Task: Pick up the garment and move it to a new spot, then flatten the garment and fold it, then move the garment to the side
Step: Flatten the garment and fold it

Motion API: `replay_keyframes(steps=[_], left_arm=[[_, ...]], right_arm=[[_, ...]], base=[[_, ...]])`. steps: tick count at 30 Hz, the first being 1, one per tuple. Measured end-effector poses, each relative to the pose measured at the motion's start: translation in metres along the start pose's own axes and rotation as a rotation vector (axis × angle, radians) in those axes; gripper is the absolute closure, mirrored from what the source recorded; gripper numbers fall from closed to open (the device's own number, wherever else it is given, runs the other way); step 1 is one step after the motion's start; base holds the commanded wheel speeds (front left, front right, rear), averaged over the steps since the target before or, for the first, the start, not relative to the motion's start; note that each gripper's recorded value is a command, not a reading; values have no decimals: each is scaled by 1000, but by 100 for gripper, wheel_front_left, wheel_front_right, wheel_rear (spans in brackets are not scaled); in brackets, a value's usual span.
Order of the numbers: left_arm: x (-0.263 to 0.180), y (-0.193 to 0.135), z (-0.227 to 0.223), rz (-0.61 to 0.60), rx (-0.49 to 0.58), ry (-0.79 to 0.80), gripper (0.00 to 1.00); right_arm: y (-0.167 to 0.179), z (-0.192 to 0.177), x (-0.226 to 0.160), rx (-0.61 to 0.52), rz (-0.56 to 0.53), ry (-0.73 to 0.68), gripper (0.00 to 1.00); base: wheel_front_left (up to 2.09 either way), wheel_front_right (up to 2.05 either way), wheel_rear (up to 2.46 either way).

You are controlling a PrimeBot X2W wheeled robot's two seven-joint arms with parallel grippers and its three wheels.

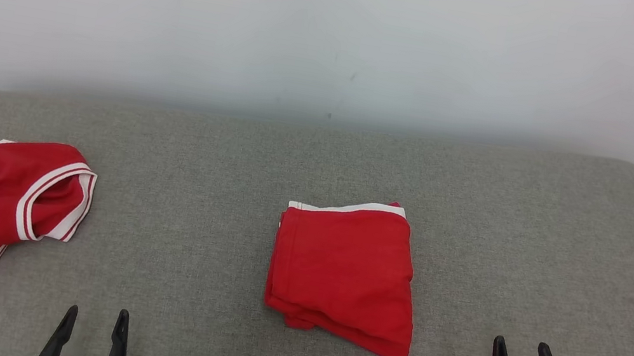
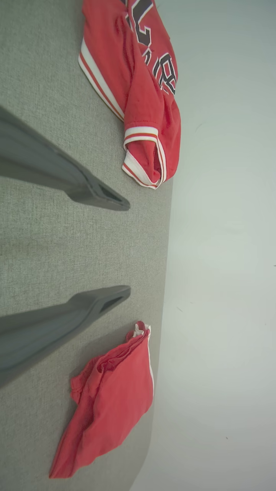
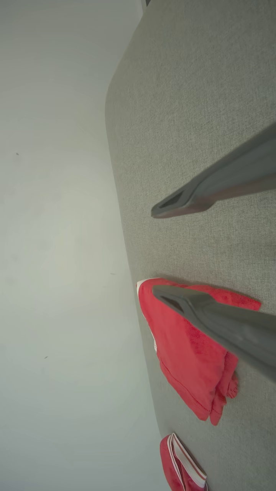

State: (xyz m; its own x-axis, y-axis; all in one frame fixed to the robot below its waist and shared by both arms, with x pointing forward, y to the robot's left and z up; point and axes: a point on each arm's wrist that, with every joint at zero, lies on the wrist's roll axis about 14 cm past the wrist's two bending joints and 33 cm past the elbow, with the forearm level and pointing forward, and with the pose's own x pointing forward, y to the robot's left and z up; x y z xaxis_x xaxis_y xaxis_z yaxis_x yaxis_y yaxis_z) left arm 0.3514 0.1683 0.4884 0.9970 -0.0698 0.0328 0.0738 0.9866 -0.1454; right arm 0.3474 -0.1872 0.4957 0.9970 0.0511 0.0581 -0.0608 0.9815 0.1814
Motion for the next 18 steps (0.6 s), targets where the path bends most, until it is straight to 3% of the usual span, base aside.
replay_keyframes(steps=[18], left_arm=[[-12, 9, 5, 37, 57, -13, 0]], right_arm=[[13, -4, -2, 25, 11, 4, 0]], base=[[0, 0, 0]])
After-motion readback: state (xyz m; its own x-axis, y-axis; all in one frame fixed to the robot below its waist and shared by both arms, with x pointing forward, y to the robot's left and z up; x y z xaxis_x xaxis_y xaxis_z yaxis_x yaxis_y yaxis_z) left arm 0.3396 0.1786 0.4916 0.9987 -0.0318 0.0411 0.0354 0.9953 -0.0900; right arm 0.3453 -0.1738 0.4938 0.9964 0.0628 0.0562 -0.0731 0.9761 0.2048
